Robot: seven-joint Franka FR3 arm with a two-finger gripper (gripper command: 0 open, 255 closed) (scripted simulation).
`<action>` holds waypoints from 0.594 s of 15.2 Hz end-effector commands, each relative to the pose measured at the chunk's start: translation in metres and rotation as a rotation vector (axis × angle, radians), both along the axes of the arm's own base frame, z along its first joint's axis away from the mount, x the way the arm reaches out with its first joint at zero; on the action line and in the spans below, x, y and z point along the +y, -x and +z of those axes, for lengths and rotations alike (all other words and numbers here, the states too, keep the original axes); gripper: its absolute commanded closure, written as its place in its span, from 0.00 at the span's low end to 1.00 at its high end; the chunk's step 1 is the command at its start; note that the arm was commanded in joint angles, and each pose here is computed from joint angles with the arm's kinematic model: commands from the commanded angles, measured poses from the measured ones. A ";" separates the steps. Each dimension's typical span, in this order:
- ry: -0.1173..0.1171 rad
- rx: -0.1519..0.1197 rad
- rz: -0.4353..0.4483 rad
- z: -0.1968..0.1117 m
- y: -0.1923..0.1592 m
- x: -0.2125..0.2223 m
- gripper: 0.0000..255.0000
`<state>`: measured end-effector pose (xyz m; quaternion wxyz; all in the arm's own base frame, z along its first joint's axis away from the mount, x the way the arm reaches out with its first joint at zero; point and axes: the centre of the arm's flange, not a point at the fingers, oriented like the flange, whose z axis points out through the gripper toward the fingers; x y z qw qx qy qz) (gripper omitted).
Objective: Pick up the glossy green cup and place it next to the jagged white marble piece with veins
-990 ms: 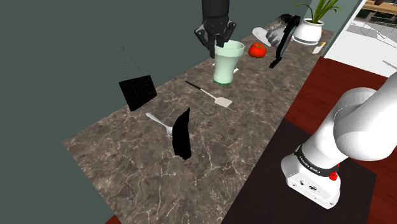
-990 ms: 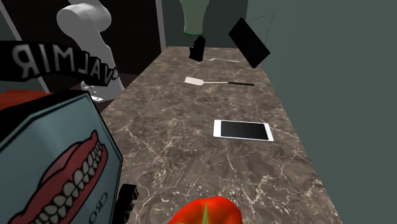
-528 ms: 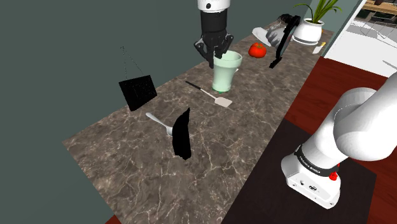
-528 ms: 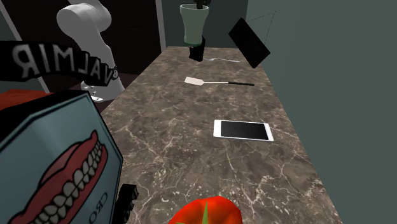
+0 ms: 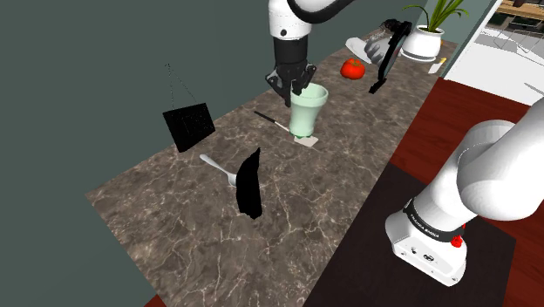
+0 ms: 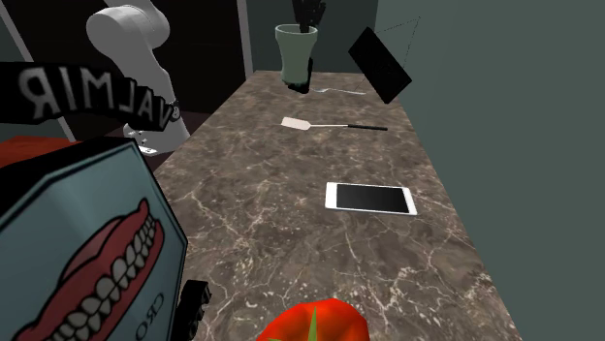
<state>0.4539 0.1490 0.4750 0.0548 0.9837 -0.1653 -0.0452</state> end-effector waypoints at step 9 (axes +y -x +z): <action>0.000 -0.001 0.000 -0.053 0.000 0.000 1.00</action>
